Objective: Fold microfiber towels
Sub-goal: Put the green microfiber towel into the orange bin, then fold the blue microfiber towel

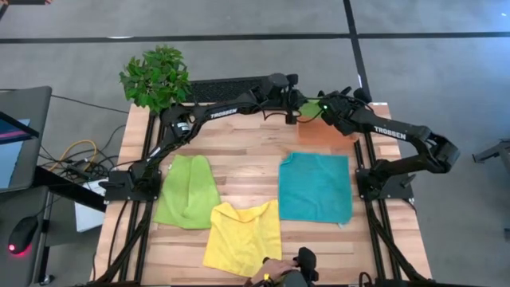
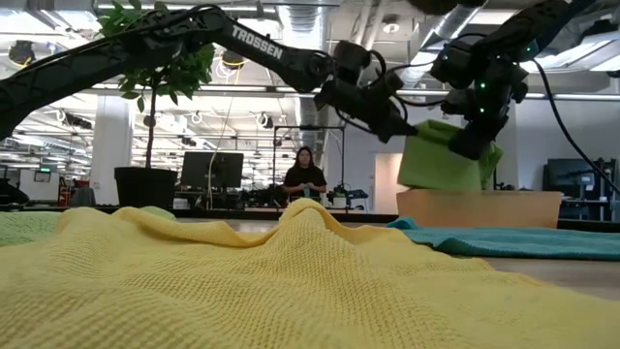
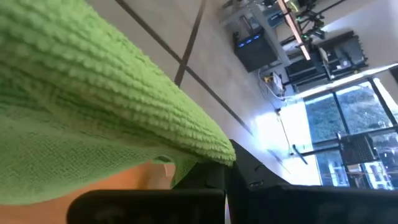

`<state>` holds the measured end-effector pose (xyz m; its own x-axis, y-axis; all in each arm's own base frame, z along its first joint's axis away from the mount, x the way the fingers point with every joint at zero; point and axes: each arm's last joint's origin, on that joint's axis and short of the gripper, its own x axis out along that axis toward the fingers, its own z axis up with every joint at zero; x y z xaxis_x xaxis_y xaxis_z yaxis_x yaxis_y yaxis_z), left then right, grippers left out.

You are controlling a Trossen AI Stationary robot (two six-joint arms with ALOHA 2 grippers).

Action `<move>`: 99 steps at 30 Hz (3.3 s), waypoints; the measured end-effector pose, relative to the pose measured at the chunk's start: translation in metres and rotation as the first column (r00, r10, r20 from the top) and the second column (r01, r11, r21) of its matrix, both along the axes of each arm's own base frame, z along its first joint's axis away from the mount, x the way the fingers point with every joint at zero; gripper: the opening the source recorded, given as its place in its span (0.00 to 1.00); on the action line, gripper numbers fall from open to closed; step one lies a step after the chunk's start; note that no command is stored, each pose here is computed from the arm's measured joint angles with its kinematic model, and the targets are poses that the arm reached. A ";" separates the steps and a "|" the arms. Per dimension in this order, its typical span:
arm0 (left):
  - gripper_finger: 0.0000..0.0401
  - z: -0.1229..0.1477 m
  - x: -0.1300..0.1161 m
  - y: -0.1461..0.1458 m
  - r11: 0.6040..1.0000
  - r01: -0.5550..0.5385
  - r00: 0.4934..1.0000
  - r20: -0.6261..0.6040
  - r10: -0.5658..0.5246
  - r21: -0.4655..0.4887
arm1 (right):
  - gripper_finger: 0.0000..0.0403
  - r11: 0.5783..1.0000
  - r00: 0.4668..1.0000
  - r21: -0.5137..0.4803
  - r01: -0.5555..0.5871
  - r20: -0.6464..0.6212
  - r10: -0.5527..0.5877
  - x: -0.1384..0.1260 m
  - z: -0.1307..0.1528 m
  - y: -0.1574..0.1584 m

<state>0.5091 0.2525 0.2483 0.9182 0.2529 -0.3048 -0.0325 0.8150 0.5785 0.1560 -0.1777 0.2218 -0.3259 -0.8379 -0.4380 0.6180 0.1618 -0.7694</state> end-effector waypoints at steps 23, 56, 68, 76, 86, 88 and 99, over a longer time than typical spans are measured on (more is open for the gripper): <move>0.00 -0.063 0.002 0.004 0.998 0.030 0.961 -0.277 -0.014 0.056 | 0.03 0.938 0.990 0.316 -0.144 0.043 0.137 -0.002 -0.020 0.009; 0.27 -0.068 0.012 -0.020 0.981 -0.064 0.923 -0.362 0.128 0.184 | 0.40 0.807 0.975 0.549 -0.218 0.079 0.209 -0.006 -0.029 0.027; 0.26 -0.022 0.010 -0.025 0.975 -0.185 0.935 -0.283 0.214 0.126 | 0.58 0.809 0.970 0.535 -0.243 0.120 0.211 0.007 -0.006 0.036; 0.26 0.012 -0.002 -0.033 0.984 -0.175 0.949 -0.264 0.171 0.008 | 0.58 0.812 0.950 0.493 -0.312 0.158 0.270 0.012 0.014 0.047; 0.26 0.048 -0.032 -0.052 0.952 -0.108 0.941 -0.340 0.004 -0.287 | 0.58 0.866 0.929 0.376 -0.328 0.292 0.226 0.013 0.017 0.028; 0.26 0.050 -0.041 -0.058 0.932 -0.092 0.915 -0.398 -0.059 -0.351 | 0.58 0.850 0.921 0.388 -0.355 0.298 0.249 0.013 0.017 0.028; 0.26 0.044 -0.060 -0.106 0.821 -0.134 0.759 -0.590 -0.275 -0.555 | 0.58 0.761 0.768 0.250 -0.599 0.448 0.457 0.007 0.057 0.087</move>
<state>0.4489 0.1461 0.2918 0.4692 -0.1971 -0.8608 0.2347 0.9676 -0.0936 0.1634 -0.0903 0.2783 0.3509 -0.5848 -0.7314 0.5521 0.7600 -0.3429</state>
